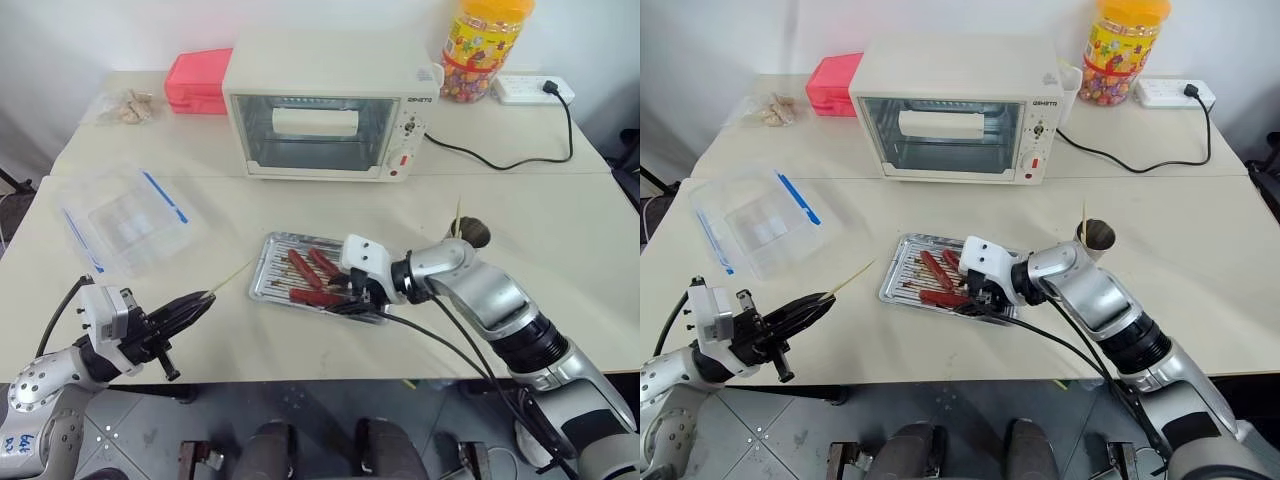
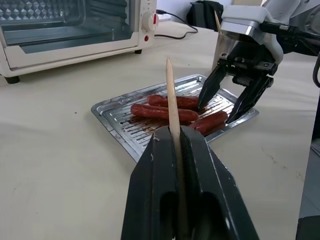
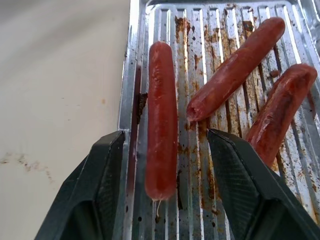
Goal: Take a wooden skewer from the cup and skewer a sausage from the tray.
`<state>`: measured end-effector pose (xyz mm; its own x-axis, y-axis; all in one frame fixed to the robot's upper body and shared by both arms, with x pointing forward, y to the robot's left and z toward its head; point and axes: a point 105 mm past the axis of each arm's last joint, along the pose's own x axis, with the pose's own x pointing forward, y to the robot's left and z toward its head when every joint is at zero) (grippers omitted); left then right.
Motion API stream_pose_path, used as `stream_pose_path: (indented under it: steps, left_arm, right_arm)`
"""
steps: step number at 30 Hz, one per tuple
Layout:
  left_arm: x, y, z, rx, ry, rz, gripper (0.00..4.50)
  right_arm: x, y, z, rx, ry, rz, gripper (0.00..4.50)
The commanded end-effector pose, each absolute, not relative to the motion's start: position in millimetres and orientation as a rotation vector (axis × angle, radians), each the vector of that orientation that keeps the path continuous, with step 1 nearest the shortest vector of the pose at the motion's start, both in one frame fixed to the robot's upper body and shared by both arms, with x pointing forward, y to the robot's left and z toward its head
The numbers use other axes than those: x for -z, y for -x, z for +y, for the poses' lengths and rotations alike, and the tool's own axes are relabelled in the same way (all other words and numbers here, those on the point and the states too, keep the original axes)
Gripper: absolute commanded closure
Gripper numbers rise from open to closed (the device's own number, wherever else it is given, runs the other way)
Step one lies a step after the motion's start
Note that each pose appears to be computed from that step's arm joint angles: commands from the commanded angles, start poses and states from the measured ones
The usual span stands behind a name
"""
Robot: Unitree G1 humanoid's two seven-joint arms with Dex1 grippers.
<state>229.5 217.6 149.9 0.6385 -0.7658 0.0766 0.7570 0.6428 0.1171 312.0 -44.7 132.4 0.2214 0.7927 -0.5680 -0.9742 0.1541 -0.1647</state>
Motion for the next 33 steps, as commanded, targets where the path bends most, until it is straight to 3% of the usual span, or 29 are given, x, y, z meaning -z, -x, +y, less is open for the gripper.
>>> stream_pose_path:
  steps: [1,6,7,13,18,26,33]
  left_arm:
    - [-157.2,-226.7,211.6,0.887,-0.094,-0.153,4.5]
    - [-157.2,-227.3,212.8,0.883,-0.094,-0.155,4.5]
    - [-157.1,-227.4,212.9,0.883,-0.094,-0.155,4.5]
    - [-157.2,-229.2,212.7,0.885,-0.096,-0.154,4.5]
    - [-157.9,-230.3,213.7,0.911,-0.103,-0.146,4.5]
    - [-151.8,-216.6,204.1,1.141,-0.202,-0.04,4.5]
    - [-152.2,-216.2,171.6,1.331,-0.243,-0.026,4.5]
  right_arm:
    - [-137.5,-310.2,-39.1,-1.332,0.586,0.371,2.35]
    - [-134.2,-308.3,-38.9,-1.345,0.604,0.387,4.08]
    - [-134.0,-308.1,-38.9,-1.346,0.606,0.389,4.25]
    - [-146.9,-307.7,-39.8,-1.374,0.608,0.356,4.25]
    - [-172.6,-290.5,-49.8,-1.527,0.623,0.277,4.25]
    - [-204.7,-274.1,-96.8,-1.569,0.657,0.116,4.25]
    - [-197.0,-273.9,-127.0,-1.518,0.778,0.109,4.25]
